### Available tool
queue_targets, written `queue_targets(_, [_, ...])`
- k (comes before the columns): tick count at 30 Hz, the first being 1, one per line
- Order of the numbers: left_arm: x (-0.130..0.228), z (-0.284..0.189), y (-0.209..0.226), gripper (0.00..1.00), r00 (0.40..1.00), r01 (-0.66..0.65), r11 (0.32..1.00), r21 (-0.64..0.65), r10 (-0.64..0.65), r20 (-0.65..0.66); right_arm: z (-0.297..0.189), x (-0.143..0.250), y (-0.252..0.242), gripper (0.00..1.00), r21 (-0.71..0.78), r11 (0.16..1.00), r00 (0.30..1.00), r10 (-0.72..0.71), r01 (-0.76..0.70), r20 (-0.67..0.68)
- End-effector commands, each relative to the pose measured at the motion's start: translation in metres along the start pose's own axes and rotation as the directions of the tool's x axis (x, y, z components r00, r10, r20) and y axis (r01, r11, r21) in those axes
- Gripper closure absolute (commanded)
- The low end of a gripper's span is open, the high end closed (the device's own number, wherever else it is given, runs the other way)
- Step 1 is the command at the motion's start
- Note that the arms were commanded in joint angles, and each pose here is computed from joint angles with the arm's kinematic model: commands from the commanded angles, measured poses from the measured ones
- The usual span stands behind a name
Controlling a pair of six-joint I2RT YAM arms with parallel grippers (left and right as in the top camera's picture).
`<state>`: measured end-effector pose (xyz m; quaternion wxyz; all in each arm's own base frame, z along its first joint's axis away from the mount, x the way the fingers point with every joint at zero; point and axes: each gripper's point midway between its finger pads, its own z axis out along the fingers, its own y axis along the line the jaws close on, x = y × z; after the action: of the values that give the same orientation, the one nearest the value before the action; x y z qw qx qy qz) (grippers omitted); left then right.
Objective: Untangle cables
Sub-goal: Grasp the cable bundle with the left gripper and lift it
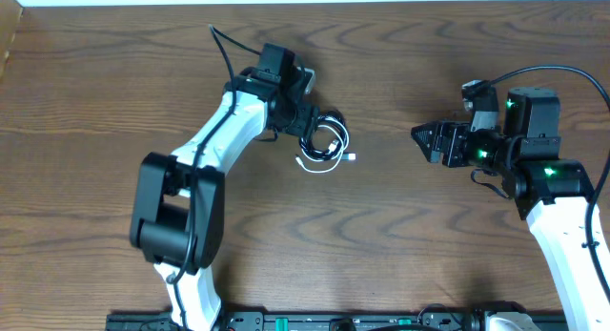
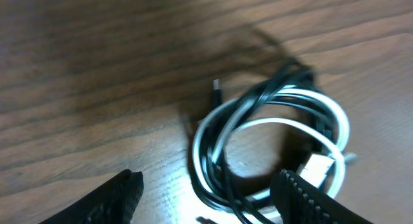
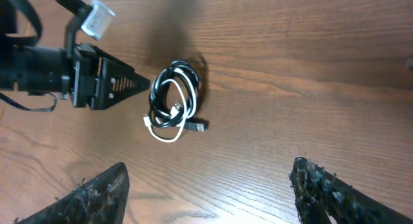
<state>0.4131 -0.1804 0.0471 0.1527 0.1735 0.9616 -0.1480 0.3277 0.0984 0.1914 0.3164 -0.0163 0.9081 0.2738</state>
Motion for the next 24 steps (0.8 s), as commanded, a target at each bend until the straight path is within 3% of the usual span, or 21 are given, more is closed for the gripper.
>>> queue_targets(1, [0.003,0.014,0.008,0.32,1.0,-0.02,0.999,-0.034,0.019,-0.023,-0.003,-0.006,0.002,0.24,0.016,1.0,1.0,-0.01,0.01,0.012])
queue_targets(8, [-0.004,0.029,0.006,0.32,0.999,-0.035,0.999,-0.029,0.036,0.004,-0.003,-0.003,0.001,0.28,0.018,1.0,1.0,-0.002,0.002,0.003])
queue_targets(16, [-0.002,0.043,0.003,0.39,0.999,-0.047,0.999,-0.024,0.047,-0.002,-0.003,-0.001,0.001,0.3,0.02,0.999,1.0,0.025,-0.025,-0.005])
queue_targets(19, [0.003,0.046,0.002,0.43,0.999,-0.049,0.999,-0.023,0.048,-0.011,-0.003,-0.004,0.001,0.29,0.016,0.999,0.999,0.041,-0.042,0.007])
queue_targets(24, [0.004,0.047,0.001,0.6,0.999,-0.051,0.998,-0.022,0.051,-0.014,-0.002,-0.003,0.003,0.32,0.013,0.999,0.999,0.038,-0.038,0.002])
